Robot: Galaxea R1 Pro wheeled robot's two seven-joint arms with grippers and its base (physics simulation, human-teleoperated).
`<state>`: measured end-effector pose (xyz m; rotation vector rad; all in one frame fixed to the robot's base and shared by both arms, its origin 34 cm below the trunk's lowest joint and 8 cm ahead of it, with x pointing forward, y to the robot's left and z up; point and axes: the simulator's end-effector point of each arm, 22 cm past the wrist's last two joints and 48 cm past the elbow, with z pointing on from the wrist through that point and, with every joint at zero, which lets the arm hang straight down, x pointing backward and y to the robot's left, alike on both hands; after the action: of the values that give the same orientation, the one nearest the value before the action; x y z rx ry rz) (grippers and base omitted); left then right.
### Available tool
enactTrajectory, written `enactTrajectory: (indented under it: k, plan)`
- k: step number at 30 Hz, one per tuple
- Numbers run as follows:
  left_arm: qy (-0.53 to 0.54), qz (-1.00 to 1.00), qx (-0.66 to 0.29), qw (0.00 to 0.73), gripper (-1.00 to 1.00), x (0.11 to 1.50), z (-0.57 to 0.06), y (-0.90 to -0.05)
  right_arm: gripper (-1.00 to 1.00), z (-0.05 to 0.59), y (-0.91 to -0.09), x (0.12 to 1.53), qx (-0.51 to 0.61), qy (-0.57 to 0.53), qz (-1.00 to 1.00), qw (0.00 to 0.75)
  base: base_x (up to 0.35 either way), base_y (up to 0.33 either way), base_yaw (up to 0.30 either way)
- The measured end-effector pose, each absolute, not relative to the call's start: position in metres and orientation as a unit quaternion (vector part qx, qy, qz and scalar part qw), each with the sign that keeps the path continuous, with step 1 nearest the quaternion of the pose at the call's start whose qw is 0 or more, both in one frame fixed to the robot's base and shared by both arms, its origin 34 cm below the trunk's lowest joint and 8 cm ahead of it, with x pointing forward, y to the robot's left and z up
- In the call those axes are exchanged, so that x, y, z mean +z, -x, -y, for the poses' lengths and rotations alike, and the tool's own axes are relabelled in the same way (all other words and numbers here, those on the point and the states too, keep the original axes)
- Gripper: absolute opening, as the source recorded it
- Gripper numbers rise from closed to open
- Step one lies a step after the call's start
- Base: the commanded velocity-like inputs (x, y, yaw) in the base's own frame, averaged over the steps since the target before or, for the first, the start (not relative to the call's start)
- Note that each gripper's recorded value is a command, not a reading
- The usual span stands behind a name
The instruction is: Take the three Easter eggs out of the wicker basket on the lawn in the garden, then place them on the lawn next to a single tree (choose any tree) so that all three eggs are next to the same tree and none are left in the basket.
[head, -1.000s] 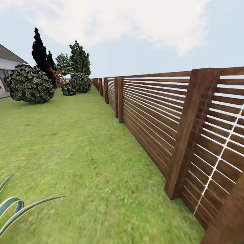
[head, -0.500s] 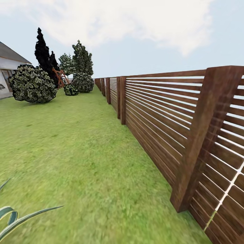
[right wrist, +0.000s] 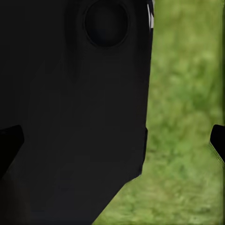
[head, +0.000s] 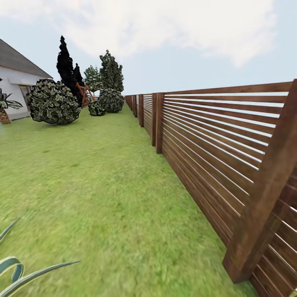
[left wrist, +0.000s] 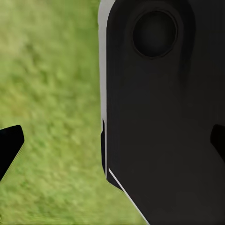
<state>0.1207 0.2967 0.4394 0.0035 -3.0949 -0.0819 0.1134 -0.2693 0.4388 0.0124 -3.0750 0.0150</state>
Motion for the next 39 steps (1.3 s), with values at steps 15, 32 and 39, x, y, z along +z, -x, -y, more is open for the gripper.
enactTrajectory:
  k: [15,32,39]
  plan:
    - [-0.001,0.999,-0.027,0.023,1.00,0.4394,-0.2967,-0.1207,1.00,0.2693,-0.1134,0.4388,0.005,-0.004,0.999,0.033,0.326,0.000,0.000]
    - [-0.001,0.999,-0.026,0.023,1.00,0.4394,-0.2967,-0.1207,1.00,0.2700,-0.1135,0.4388,0.005,-0.004,0.999,0.033,0.326,0.000,0.046]
    - [-0.001,0.999,-0.027,0.023,1.00,0.4394,-0.2968,-0.1207,1.00,0.2700,-0.1139,0.4387,0.005,-0.003,0.999,0.033,0.326,0.000,0.247]
